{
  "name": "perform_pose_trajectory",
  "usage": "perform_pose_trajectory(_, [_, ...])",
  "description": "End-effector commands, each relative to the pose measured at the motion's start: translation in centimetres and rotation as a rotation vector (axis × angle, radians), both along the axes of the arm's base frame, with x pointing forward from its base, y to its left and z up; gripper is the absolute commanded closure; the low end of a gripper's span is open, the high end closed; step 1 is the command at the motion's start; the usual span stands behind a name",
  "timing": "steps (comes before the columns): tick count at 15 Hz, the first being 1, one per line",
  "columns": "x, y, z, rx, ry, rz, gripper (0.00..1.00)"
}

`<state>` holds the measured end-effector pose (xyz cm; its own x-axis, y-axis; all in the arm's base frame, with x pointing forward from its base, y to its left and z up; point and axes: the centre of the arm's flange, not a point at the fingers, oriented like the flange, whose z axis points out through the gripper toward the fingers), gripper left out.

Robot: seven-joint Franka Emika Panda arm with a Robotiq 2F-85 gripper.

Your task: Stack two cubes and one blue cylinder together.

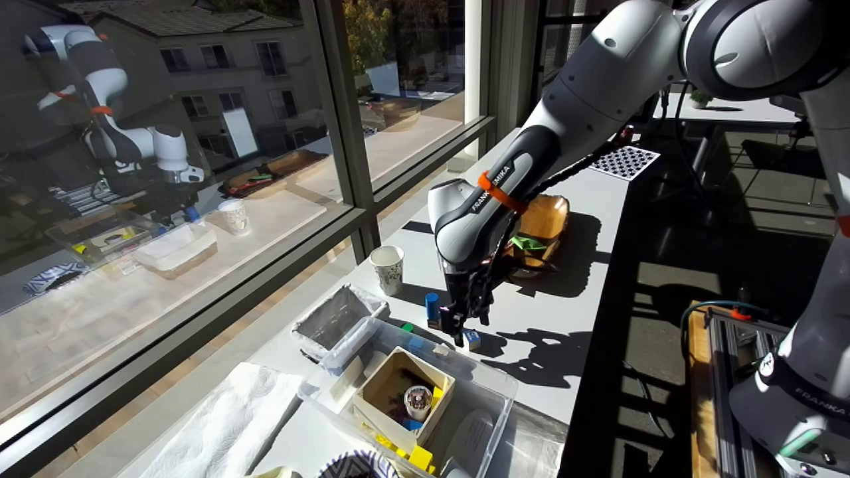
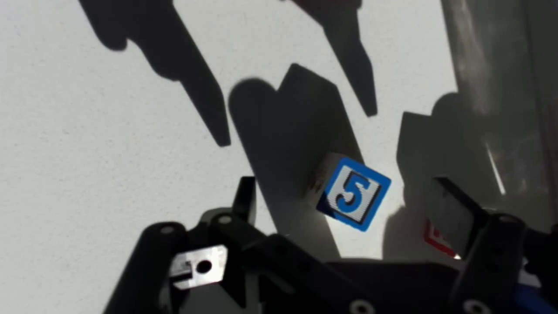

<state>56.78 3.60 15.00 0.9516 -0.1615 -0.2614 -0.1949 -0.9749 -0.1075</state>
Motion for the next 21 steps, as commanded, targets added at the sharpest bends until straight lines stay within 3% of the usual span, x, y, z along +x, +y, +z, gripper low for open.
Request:
perform_pose_trajectory(1, [-0.3,0.3,-0.9,-0.005,-0.019,-0.067,0.28])
perform_pose_trajectory(9, [-0.4,0.1,-0.3,-0.023,-0.008,-0.097,0.89])
perform_pose_trajectory(15, [0.5,1.1,5.1,-0.044,-0.077,0.042,0.92])
perform_pose_trajectory(21, [3.6,2.6,10.0,-0.153,-0.187,0.222,0.92])
